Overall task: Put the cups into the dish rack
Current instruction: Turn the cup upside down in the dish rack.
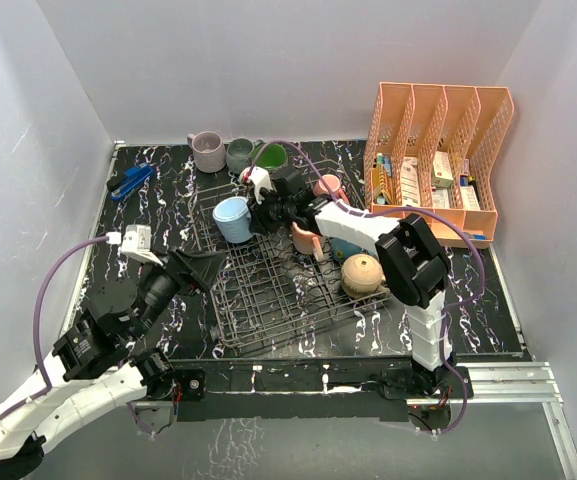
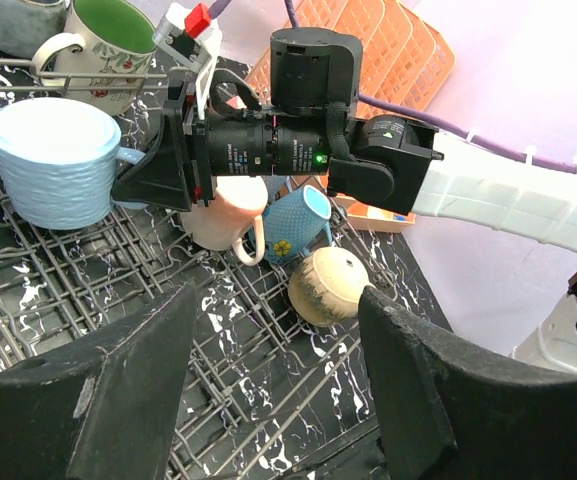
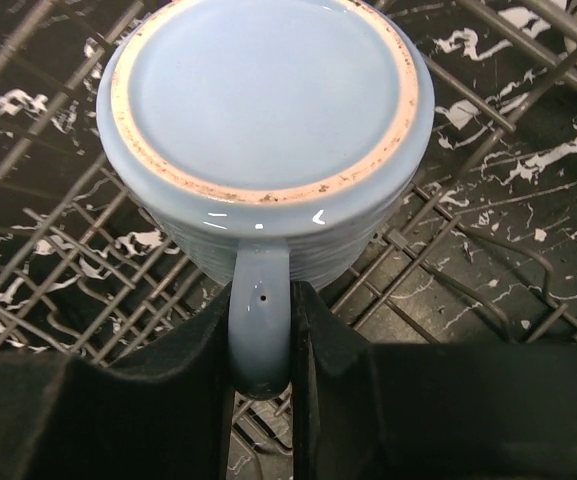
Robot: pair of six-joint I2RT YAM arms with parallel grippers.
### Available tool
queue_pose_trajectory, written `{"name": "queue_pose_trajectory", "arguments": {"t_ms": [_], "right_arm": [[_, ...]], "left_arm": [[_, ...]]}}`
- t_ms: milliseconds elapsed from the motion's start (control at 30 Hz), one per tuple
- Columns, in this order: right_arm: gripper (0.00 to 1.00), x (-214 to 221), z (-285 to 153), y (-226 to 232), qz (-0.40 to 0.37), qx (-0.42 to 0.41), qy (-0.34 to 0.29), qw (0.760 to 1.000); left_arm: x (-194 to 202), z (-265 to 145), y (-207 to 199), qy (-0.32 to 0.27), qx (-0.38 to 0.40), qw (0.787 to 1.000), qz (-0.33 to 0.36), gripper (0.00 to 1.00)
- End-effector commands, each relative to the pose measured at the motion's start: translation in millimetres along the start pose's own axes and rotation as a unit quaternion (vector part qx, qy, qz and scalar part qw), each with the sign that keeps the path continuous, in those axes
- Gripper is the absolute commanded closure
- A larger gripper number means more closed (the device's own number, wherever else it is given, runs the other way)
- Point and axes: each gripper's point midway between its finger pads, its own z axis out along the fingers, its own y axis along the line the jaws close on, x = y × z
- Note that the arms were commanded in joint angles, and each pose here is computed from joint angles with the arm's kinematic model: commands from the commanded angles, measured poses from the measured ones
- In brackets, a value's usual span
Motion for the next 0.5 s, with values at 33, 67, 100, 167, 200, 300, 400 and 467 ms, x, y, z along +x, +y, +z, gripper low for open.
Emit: {"name": "queue_pose_trajectory", "arguments": {"t_ms": [33, 67, 100, 167, 200, 300, 400, 467], "right_arm": [[0.92, -64.7, -10.1, -14.8, -0.071, 0.042, -0.097, 0.992], [0.92, -58.6, -10.4, -15.2, -0.074, 0.043, -0.094, 0.992], [0.92, -53.2, -10.3, -14.1, -0.078, 0.04, -0.09, 0.992], [0.91, -39.5, -9.3, -11.0, -0.083, 0.031, -0.074, 0.993], [0.9, -32.3, -8.6, -10.8, -0.083, 0.031, -0.066, 0.994], [0.72, -15.4, -8.8, -10.8, -0.088, 0.032, -0.049, 0.994], [0.59, -12.8, -11.7, -10.1, -0.1, 0.035, -0.046, 0.993], [0.55, -15.9, -15.6, -8.1, -0.109, 0.036, -0.045, 0.992]], "left_arm": [[2.7, -2.9, 6.9, -0.006, -0.006, 1.0, -0.007, 0.36], [3.5, -2.9, 7.4, -0.006, -0.005, 1.0, -0.007, 0.36], [3.9, -3.0, 7.7, -0.007, -0.005, 1.0, -0.008, 0.36], [5.4, -2.6, 8.2, -0.007, -0.004, 1.0, -0.008, 0.36], [6.4, -2.4, 8.4, -0.006, -0.004, 1.0, -0.008, 0.36], [9.6, -1.3, 9.8, -0.004, -0.004, 1.0, -0.007, 0.36], [13.1, -0.5, 10.4, -0.002, -0.002, 1.0, -0.009, 0.36], [14.9, -0.6, 10.2, -0.001, 0.001, 1.0, -0.013, 0.36]]}}
